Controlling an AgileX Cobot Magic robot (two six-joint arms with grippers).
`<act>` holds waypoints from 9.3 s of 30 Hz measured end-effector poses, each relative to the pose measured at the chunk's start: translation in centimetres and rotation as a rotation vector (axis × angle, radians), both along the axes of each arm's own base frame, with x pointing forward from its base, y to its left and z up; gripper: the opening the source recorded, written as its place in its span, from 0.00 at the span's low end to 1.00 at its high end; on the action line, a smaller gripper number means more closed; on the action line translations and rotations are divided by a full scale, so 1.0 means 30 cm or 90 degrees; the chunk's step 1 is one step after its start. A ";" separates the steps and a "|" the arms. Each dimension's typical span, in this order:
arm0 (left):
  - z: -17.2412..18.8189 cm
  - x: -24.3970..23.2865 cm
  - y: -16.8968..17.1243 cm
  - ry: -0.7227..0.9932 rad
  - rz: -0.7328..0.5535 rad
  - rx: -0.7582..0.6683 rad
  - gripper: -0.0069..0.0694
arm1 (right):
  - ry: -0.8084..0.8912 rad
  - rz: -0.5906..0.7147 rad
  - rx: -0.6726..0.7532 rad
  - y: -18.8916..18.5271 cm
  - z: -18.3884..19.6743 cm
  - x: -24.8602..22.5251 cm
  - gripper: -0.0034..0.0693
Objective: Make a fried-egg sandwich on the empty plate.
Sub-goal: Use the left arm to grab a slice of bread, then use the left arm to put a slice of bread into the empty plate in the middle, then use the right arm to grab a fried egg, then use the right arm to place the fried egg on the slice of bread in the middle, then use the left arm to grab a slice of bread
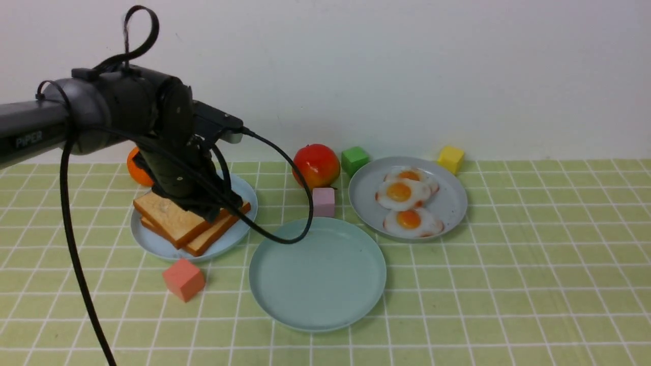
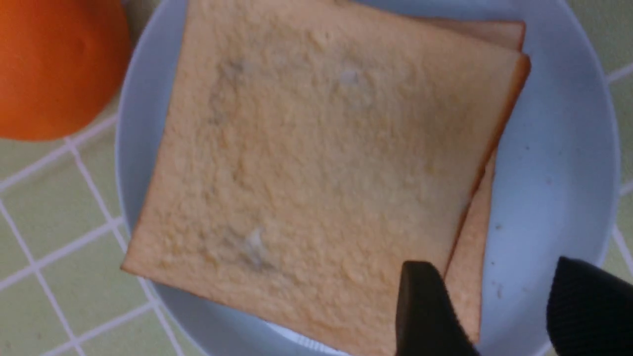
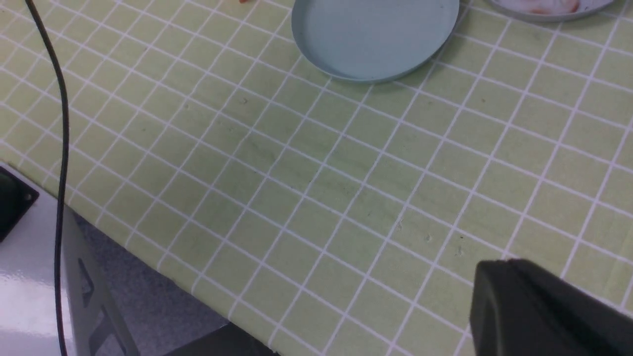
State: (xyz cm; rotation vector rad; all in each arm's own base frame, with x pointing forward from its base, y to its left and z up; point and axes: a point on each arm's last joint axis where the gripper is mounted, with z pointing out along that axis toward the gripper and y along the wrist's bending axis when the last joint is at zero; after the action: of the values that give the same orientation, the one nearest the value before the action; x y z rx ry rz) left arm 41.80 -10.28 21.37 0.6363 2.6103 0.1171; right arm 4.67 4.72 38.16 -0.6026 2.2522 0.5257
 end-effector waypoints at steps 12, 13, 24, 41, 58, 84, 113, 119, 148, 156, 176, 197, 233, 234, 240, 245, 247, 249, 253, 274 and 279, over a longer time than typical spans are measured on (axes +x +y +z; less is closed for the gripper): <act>-0.094 0.032 -0.002 0.008 -0.017 0.025 0.63 | -0.008 -0.003 0.005 0.001 0.003 0.003 0.09; -0.101 0.033 -0.002 0.011 -0.017 0.026 0.63 | -0.009 -0.003 0.005 0.001 0.004 0.004 0.09; -0.142 0.047 -0.003 0.023 -0.022 0.040 0.54 | -0.010 -0.004 0.006 0.001 0.004 0.004 0.11; -0.092 0.036 -0.006 0.006 -0.032 0.048 0.13 | -0.010 -0.003 0.006 0.001 0.004 0.004 0.13; 0.088 -0.283 -0.515 -0.006 -0.216 -0.025 0.13 | -0.022 -0.022 -0.029 -0.015 -0.001 0.012 0.14; -0.045 -0.284 -0.568 0.029 -0.221 0.027 0.55 | -0.037 -0.065 0.029 -0.001 -0.019 0.052 0.16; 0.530 -0.977 -0.031 -0.262 -0.191 -0.351 0.07 | 0.313 -0.213 0.163 0.109 -0.456 1.134 0.39; 0.495 -1.034 0.011 -0.352 -0.181 -0.463 0.07 | 0.340 -0.226 0.207 0.131 -0.577 1.311 0.44; 0.505 -1.037 0.002 -0.343 -0.156 -0.531 0.07 | 0.340 -0.349 0.242 0.117 -0.750 1.476 0.56; 0.506 -1.037 0.002 -0.343 -0.156 -0.531 0.07 | 0.361 -0.359 0.264 0.123 -0.785 1.482 0.56; 0.507 -1.038 0.000 -0.337 -0.151 -0.544 0.07 | 0.361 -0.362 0.289 0.124 -0.795 1.494 0.20; 0.493 -1.040 0.003 -0.322 -0.159 -0.511 0.08 | 0.328 -0.071 0.259 0.374 -0.407 1.083 0.17; 0.438 -1.022 -0.020 -0.233 -0.145 -0.466 0.11 | 0.251 -0.091 0.183 0.388 -0.479 1.065 0.58; 0.412 -0.995 -0.041 -0.200 -0.128 -0.448 0.11 | 0.241 -0.061 0.146 0.358 -0.395 1.013 0.51; 0.361 -0.835 -0.087 -0.105 -0.036 -0.362 0.09 | 0.216 -0.028 -0.003 0.269 -0.166 0.785 0.16; 0.313 -0.618 -0.041 -0.049 0.051 -0.293 0.07 | 0.134 -0.038 -0.041 0.213 -0.029 0.577 0.03; 0.290 -0.548 -0.021 -0.033 0.064 -0.279 0.07 | 0.109 -0.037 -0.032 0.195 0.001 0.518 0.03; 0.247 -0.456 0.003 -0.013 0.075 -0.258 0.07 | 0.076 -0.036 -0.016 0.169 0.033 0.445 0.04; 0.169 -0.329 0.015 0.011 0.075 -0.219 0.07 | 0.036 -0.038 0.000 0.133 0.061 0.359 0.05; -0.152 -0.003 -0.001 -0.090 -0.025 -0.045 0.60 | 0.036 -0.019 0.032 0.107 0.073 0.250 0.07; -0.201 0.009 -0.005 -0.082 -0.028 -0.042 0.60 | 0.041 -0.015 0.043 0.111 0.075 0.248 0.07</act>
State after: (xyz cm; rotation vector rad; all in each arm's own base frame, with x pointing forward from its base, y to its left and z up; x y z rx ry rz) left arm 42.07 -10.42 15.35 0.6409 2.4651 0.0558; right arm 12.10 8.04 40.41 -0.5308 2.2890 0.6139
